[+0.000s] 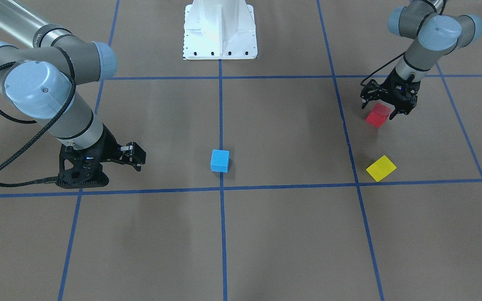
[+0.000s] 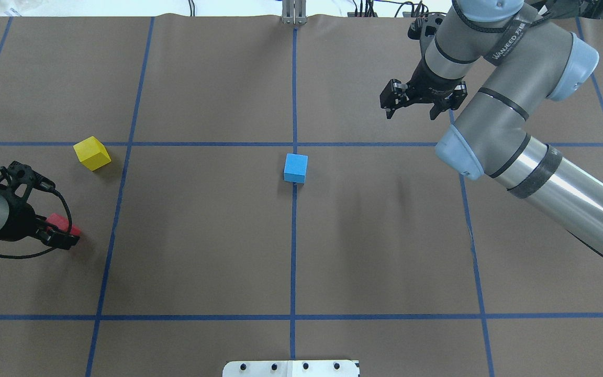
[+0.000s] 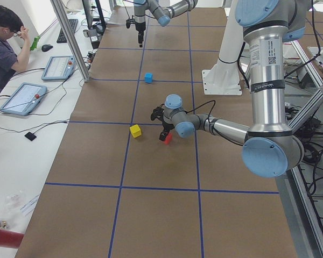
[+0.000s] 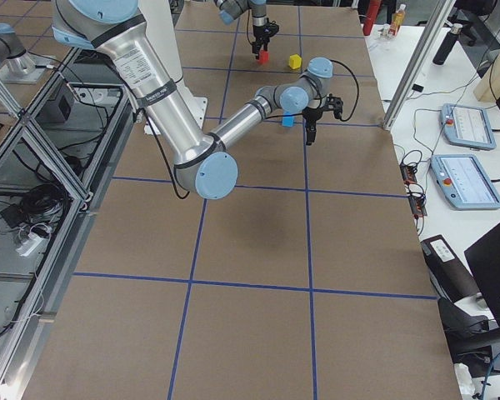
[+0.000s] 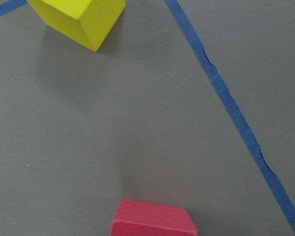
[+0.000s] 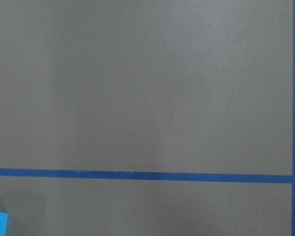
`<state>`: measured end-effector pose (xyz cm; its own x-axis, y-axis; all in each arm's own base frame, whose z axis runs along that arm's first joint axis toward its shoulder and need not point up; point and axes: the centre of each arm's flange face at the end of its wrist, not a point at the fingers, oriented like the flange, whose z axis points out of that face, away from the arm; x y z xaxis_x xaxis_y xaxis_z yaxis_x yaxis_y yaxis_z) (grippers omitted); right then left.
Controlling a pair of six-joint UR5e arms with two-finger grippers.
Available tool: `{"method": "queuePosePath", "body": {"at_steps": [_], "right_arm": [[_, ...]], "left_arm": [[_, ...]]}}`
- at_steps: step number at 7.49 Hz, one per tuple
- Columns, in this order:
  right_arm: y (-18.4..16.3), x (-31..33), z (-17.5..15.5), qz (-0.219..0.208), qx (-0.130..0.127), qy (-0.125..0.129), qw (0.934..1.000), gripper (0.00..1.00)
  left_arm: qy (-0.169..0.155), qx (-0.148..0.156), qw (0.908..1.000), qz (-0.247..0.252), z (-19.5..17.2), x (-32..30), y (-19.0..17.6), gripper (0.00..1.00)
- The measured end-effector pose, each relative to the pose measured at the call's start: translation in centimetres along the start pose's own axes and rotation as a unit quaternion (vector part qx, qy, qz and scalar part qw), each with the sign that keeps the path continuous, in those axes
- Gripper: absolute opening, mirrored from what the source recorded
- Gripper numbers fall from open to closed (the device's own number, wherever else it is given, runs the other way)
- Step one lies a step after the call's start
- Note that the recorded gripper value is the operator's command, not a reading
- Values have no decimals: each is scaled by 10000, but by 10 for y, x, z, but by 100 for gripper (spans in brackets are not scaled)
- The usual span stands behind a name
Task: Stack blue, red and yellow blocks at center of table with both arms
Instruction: 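Lower the left gripper onto the red cube and grasp it, then carry the red cube with the left gripper above the blue cube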
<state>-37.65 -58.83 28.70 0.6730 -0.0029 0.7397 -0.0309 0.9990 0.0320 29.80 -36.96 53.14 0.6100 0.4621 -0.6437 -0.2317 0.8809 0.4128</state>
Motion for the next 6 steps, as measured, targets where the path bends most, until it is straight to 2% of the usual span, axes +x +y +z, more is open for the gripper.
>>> {"method": "queuePosePath", "body": {"at_steps": [1, 2, 3, 4, 5, 6], "right_arm": [[0, 0, 0, 1, -3, -3, 10000, 99], [1, -1, 0, 3, -4, -6, 10000, 99], [1, -1, -1, 9, -4, -10, 10000, 99], [1, -2, -1, 9, 0, -16, 10000, 99], [2, -2, -2, 7, 5, -23, 10000, 99], [2, -1, -4, 9, 18, -32, 10000, 99]], "left_arm": [[7, -30, 10000, -14, 1, -1, 1, 90], [1, -54, 10000, -28, 3, -3, 2, 73], [-5, -66, 10000, -39, 4, -4, 3, 48], [-12, -69, 10000, -49, 5, -4, 3, 19], [-20, -64, 10000, -58, 5, -5, 3, 0], [-14, -47, 9999, -95, 3, -4, 3, 0]]}}
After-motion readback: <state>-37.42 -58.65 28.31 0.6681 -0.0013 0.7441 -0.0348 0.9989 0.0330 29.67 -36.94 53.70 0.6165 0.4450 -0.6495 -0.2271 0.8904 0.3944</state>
